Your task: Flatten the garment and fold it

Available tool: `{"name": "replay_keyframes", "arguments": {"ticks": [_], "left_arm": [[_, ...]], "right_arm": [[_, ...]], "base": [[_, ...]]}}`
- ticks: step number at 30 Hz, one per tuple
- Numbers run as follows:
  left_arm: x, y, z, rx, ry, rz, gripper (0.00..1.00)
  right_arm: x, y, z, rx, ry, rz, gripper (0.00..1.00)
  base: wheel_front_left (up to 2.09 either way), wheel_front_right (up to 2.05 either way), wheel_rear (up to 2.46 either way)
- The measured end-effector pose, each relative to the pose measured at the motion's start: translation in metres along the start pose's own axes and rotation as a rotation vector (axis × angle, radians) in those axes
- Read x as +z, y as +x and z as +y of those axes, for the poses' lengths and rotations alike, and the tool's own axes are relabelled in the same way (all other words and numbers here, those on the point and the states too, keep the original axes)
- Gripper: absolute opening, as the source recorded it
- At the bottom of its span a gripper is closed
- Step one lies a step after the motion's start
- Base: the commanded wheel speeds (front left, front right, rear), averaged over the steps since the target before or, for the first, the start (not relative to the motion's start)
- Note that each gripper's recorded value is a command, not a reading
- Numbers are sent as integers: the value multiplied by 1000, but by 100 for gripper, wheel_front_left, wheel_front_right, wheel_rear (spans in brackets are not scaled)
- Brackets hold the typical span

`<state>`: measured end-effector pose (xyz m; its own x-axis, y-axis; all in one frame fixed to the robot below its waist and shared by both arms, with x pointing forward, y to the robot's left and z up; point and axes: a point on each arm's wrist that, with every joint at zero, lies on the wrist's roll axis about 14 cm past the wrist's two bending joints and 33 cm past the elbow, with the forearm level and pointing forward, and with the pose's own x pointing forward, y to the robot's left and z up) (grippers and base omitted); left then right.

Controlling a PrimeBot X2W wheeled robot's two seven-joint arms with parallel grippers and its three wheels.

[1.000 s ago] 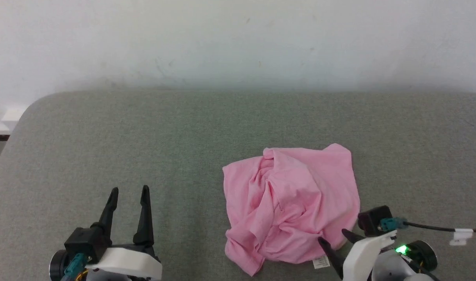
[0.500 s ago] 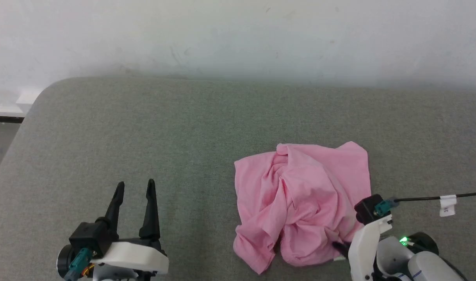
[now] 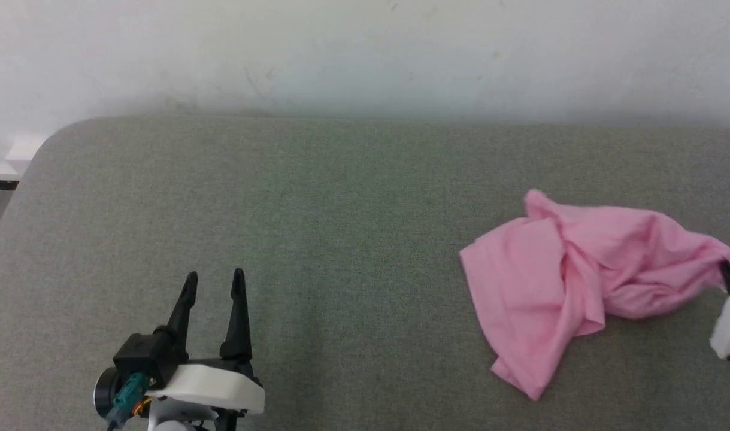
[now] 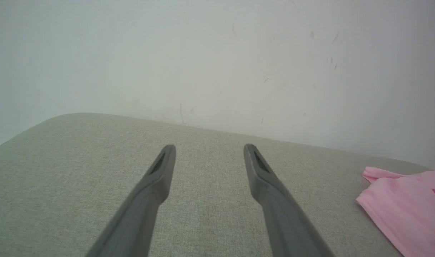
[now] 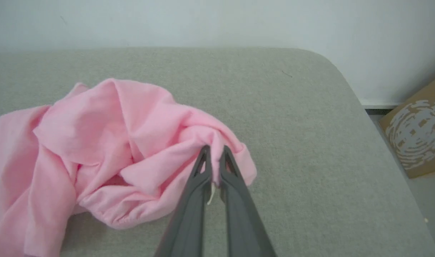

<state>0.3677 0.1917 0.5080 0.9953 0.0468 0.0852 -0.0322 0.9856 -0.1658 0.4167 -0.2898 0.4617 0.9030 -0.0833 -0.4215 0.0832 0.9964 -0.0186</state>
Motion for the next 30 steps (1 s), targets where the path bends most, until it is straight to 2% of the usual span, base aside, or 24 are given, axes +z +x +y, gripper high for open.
{"name": "replay_keyframes", "arguments": {"ticks": [1, 2, 3, 4, 5, 10, 13, 16, 21, 25, 30], "left_arm": [[-1, 0, -1, -1, 0, 2, 100], [-2, 1, -1, -3, -1, 5, 100], [-2, 1, -2, -4, -1, 6, 100], [-2, 2, -2, -3, -1, 7, 100], [-3, 2, -2, -2, -2, 7, 100], [-3, 4, -5, -4, -7, 9, 100], [-2, 5, -8, -11, -8, 5, 100], [-1, 6, -12, -23, -9, 0, 100], [2, 5, -15, -33, -11, -9, 100], [1, 5, -15, -34, -11, -5, 100], [-4, 5, -16, -36, -11, 11, 100]], "right_arm": [[-8, 0, -10, -30, 6, 13, 0], [-15, 1, -16, -52, 23, 20, 6], [-24, 1, -18, -64, 37, 34, 32], [-32, 1, -16, -64, 48, 43, 89], [-37, 1, -12, -60, 64, 36, 100], [-18, -4, 1, -58, 157, -149, 100], [15, -12, 9, -39, 152, -280, 100], [37, -19, 32, 38, 95, -319, 100], [25, -40, 110, 281, -61, -181, 100], [-10, -60, 169, 487, -154, 11, 100], [-69, -77, 198, 620, -231, 285, 100]], "base": [[0, 0, 0], [0, 0, 0], [0, 0, 0], [0, 0, 0], [0, 0, 0], [0, 0, 0], [0, 0, 0], [0, 0, 0], [0, 0, 0], [0, 0, 0], [0, 0, 0]]}}
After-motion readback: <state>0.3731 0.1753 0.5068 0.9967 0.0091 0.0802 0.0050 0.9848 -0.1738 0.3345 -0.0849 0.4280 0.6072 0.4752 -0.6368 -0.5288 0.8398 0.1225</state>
